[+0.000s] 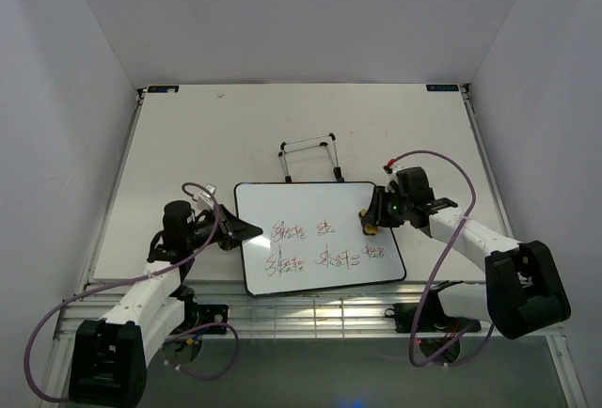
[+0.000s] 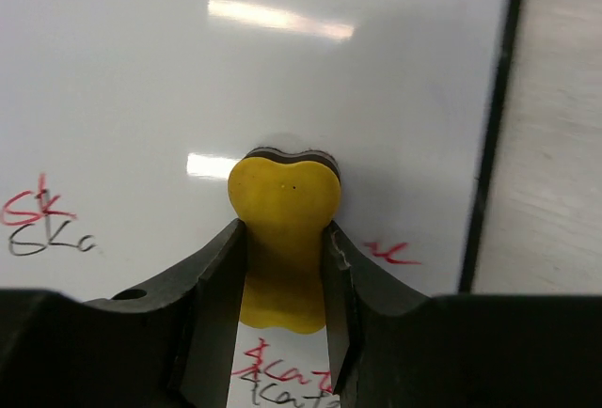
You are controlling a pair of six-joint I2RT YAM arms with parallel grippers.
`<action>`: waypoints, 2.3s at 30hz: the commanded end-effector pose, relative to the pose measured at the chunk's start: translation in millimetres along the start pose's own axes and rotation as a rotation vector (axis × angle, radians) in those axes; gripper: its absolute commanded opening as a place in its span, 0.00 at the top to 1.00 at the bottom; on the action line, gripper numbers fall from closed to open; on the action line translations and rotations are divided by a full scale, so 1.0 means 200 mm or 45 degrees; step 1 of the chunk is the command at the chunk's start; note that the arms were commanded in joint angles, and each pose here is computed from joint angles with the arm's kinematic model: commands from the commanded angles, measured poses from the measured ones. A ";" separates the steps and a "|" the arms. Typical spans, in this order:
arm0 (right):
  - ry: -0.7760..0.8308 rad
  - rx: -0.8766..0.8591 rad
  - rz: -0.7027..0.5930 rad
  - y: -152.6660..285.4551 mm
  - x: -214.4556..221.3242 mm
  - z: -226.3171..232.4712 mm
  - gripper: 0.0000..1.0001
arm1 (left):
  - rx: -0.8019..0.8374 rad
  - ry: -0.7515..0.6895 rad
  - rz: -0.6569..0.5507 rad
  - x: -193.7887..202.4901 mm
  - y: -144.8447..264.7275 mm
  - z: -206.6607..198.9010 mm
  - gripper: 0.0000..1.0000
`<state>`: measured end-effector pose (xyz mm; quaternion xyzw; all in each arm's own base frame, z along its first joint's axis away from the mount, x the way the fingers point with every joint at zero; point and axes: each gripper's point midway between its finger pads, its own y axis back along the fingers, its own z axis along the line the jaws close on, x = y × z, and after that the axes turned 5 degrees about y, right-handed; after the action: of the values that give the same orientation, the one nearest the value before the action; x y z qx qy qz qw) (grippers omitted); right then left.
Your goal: Erase the whiteboard
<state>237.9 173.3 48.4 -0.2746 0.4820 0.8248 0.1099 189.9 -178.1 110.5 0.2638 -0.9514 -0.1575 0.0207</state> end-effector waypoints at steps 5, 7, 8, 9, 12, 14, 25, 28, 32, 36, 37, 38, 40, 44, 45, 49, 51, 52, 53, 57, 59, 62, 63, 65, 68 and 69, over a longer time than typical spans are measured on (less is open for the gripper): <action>-0.185 0.329 0.235 0.08 0.26 -0.35 0.77 | -0.127 -0.121 -0.389 -0.34 0.03 0.02 1.00; -0.202 0.372 0.239 0.08 0.25 -0.39 0.78 | -0.133 -0.116 -0.391 -0.34 0.03 0.03 1.00; -0.205 0.374 0.244 0.08 0.25 -0.39 0.78 | -0.134 -0.112 -0.388 -0.34 0.03 0.04 1.00; -0.199 0.366 0.240 0.07 0.24 -0.39 0.78 | -0.132 -0.114 -0.389 -0.34 0.03 0.04 1.00; -0.164 0.200 0.227 0.04 0.23 -0.29 0.78 | -0.116 -0.109 -0.366 -0.32 0.03 0.04 1.00; -0.129 0.092 0.209 0.03 0.22 -0.22 0.78 | -0.118 -0.104 -0.357 -0.32 0.02 0.05 1.00; 0.103 -0.365 0.143 -0.05 0.16 0.36 0.79 | -0.104 -0.121 -0.281 -0.28 0.01 0.05 1.00; 0.136 -0.377 0.171 -0.07 0.16 0.45 0.79 | -0.102 -0.121 -0.277 -0.28 0.01 0.05 1.00; 0.140 -0.161 0.208 -0.11 0.15 0.30 0.79 | -0.098 -0.127 -0.278 -0.27 0.01 0.05 1.00; 0.052 0.004 0.248 -0.09 0.19 0.07 0.79 | -0.100 -0.133 -0.270 -0.27 0.01 0.05 1.00; 0.040 0.016 0.245 -0.09 0.19 0.05 0.79 | -0.099 -0.135 -0.268 -0.27 0.01 0.05 1.00; 0.045 0.030 0.239 -0.08 0.19 0.02 0.79 | -0.099 -0.135 -0.266 -0.26 0.01 0.05 1.00; 0.062 0.058 0.244 -0.07 0.19 0.01 0.80 | -0.100 -0.141 -0.268 -0.26 0.01 0.05 1.00; 0.171 -0.073 0.208 -0.07 0.17 0.17 0.80 | -0.099 -0.137 -0.264 -0.26 0.01 0.05 1.00; 0.195 -0.102 0.204 -0.07 0.17 0.22 0.80 | -0.099 -0.135 -0.266 -0.26 0.01 0.05 1.00; 0.283 -0.147 0.192 -0.09 0.15 0.39 0.80 | -0.094 -0.138 -0.264 -0.26 0.01 0.03 1.00; 0.324 -0.168 0.190 -0.10 0.14 0.49 0.80 | -0.093 -0.141 -0.265 -0.27 0.01 0.03 1.00; 0.341 -0.180 0.190 -0.10 0.15 0.53 0.80 | -0.094 -0.142 -0.264 -0.27 0.01 0.03 1.00; 0.376 -0.205 0.196 -0.10 0.15 0.60 0.80 | -0.093 -0.141 -0.265 -0.27 0.01 0.03 1.00; 0.450 -0.238 0.209 -0.12 0.16 0.75 0.80 | -0.091 -0.141 -0.264 -0.27 0.01 0.03 1.00; 0.456 -0.213 0.240 -0.16 0.19 0.74 0.80 | -0.086 -0.142 -0.262 -0.26 0.02 0.02 1.00; 0.470 -0.112 0.263 -0.19 0.20 0.65 0.80 | -0.076 -0.152 -0.263 -0.26 0.02 0.01 1.00; 0.475 -0.074 0.281 -0.19 0.22 0.62 0.80 | -0.074 -0.154 -0.265 -0.26 0.02 0.00 1.00; 0.490 0.029 0.276 -0.20 0.21 0.55 0.80 | -0.072 -0.150 -0.256 -0.26 0.02 0.00 1.00; 0.490 0.149 0.292 -0.18 0.19 0.45 0.80 | -0.067 -0.151 -0.253 -0.25 0.02 0.00 1.00; 0.479 0.165 0.299 -0.17 0.19 0.43 0.80 | -0.065 -0.151 -0.252 -0.25 0.02 -0.01 1.00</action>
<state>199.4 314.9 87.7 -0.4088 0.4556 0.7904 -0.0233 197.2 -167.6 107.8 0.2706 -0.9483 -0.1644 0.0226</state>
